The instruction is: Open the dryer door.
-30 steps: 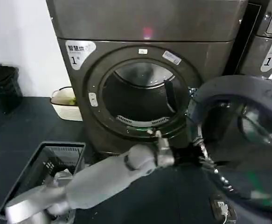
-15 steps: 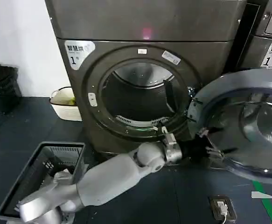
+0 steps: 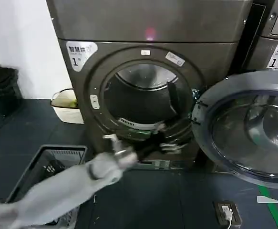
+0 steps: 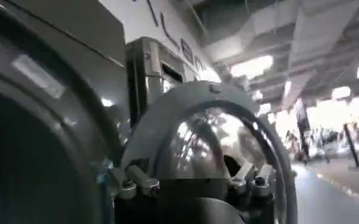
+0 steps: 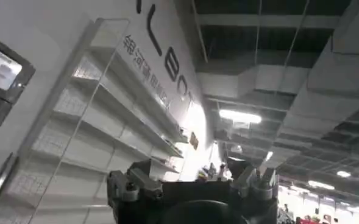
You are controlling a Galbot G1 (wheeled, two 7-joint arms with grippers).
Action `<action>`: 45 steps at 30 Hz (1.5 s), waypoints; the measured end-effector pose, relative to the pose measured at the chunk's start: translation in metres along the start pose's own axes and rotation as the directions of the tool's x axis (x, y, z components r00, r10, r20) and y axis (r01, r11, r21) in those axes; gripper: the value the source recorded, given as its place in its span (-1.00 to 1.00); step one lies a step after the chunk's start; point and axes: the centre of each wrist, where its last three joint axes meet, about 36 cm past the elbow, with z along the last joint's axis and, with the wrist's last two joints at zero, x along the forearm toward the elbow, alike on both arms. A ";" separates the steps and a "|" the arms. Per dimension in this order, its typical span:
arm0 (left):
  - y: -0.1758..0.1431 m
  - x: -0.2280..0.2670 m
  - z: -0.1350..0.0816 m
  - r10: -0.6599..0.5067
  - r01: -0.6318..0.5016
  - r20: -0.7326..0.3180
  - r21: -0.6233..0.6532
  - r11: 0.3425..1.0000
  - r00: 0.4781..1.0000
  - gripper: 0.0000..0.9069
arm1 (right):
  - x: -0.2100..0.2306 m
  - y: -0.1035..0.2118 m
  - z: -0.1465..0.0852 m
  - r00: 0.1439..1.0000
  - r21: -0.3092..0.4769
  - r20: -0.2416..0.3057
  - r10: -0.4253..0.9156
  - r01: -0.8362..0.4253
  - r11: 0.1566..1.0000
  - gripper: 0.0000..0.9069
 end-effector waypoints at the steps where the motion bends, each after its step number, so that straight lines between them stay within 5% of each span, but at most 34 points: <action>1: 0.004 0.016 -0.007 0.028 -0.029 -0.014 -0.023 0.999 1.000 1.00 | -0.001 -0.001 0.001 1.000 -0.003 0.000 0.008 -0.008 1.000 1.00; 8: 0.020 0.118 -0.054 0.059 -0.083 -0.185 -0.126 0.988 0.981 1.00 | -0.006 -0.008 0.006 0.999 -0.017 0.003 0.039 -0.039 0.999 1.00; 13: 0.031 0.178 -0.089 -0.001 -0.088 -0.385 -0.213 0.973 0.923 1.00 | -0.008 -0.006 0.009 0.999 -0.033 0.008 0.037 -0.037 0.999 1.00; 23: 0.053 0.256 -0.143 -0.181 -0.082 -0.726 -0.311 0.947 0.664 1.00 | -0.015 0.000 0.012 1.000 -0.056 0.010 0.027 -0.026 0.998 1.00; 32: 0.068 0.294 -0.179 -0.275 -0.161 -0.885 -0.355 0.921 0.377 1.00 | -0.016 0.000 0.013 1.000 -0.054 0.009 0.014 -0.014 0.998 1.00; 38: 0.075 0.315 -0.183 -0.269 -0.222 -0.947 -0.305 0.926 0.177 1.00 | -0.018 0.000 0.015 1.000 -0.057 0.003 0.012 -0.012 0.998 1.00; 45: 0.087 0.331 -0.189 -0.234 -0.262 -0.966 -0.254 0.931 0.106 1.00 | -0.018 0.003 0.018 1.000 -0.060 0.001 0.005 -0.005 0.998 1.00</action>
